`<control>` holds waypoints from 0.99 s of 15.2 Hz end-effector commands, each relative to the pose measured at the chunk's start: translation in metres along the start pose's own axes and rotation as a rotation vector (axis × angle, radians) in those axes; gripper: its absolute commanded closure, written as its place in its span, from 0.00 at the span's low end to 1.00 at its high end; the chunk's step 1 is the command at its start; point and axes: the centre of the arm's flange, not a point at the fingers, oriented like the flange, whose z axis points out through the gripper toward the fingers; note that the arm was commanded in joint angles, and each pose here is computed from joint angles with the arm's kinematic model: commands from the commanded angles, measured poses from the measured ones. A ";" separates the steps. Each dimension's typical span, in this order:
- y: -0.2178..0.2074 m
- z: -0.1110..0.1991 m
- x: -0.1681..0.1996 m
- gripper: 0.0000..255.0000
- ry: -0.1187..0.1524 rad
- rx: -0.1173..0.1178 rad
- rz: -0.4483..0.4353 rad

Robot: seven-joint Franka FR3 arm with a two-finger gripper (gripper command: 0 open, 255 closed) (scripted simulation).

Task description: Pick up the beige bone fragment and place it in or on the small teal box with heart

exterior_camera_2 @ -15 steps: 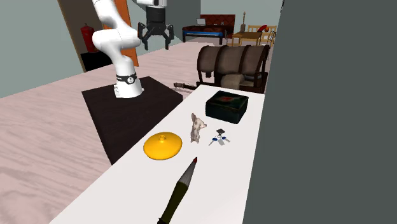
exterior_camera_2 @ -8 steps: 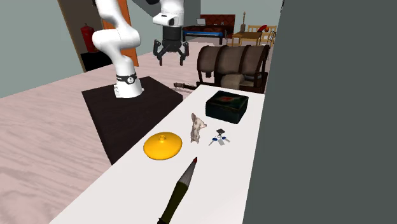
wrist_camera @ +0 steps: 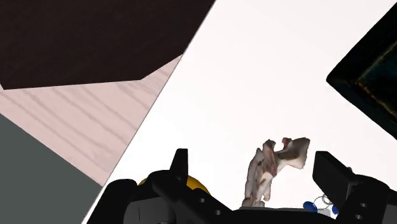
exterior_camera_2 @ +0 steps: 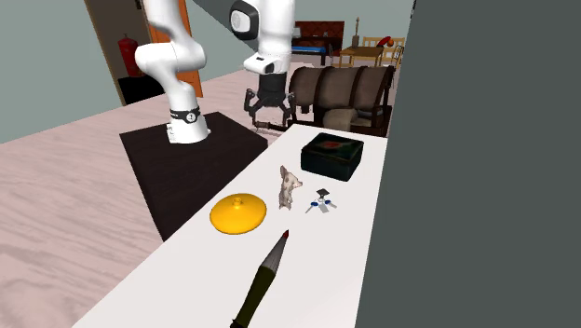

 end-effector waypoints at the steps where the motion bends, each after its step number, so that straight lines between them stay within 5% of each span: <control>1: -0.015 0.016 0.016 0.00 -0.002 -0.001 0.051; 12: -0.070 0.103 0.116 0.00 -0.017 -0.009 0.307; 15: -0.070 0.119 0.116 0.00 -0.017 -0.009 0.307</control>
